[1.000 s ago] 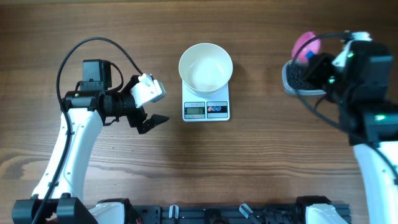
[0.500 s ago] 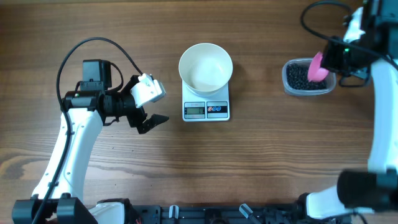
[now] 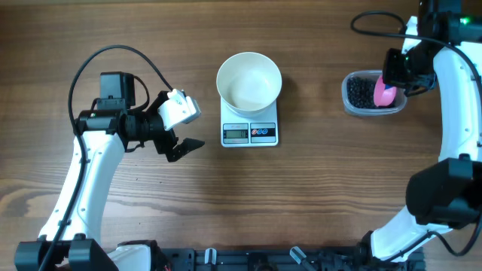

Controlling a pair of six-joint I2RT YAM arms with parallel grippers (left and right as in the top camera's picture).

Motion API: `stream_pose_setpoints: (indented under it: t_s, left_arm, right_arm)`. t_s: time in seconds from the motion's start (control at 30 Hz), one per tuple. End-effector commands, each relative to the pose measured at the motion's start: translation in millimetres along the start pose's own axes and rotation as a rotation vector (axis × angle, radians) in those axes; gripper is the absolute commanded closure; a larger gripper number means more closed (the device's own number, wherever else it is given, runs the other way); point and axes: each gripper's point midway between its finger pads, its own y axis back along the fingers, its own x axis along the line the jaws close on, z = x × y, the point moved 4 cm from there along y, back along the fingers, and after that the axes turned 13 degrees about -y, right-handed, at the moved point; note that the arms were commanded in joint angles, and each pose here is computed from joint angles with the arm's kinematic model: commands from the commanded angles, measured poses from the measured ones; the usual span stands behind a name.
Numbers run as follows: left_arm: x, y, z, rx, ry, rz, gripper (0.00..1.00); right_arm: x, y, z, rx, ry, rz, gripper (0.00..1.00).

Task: Scoop item into bowl and weigh 150g on scale
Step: 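Dip the scoop into the black bean tub with the right gripper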

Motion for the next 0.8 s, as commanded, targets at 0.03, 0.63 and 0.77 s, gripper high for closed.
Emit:
stream_pose_setpoints:
  t_s: [0.03,0.63,0.77]
  left_arm:
    - [1.6,0.5,0.5,-0.004,0.007,0.001,0.0]
    - [1.6,0.5,0.5,-0.004,0.007,0.001,0.0]
    - [1.6,0.5,0.5,-0.004,0.007,0.001,0.0]
  right_arm:
    - [5.6,-23.8,8.5,0.034,0.017,0.022,0.96]
    - [-18.5,-51.0,14.0,0.21,-0.112,0.418,0.96]
    - [-21.0,-45.3,10.9,0.229,-0.104,0.495,0.96]
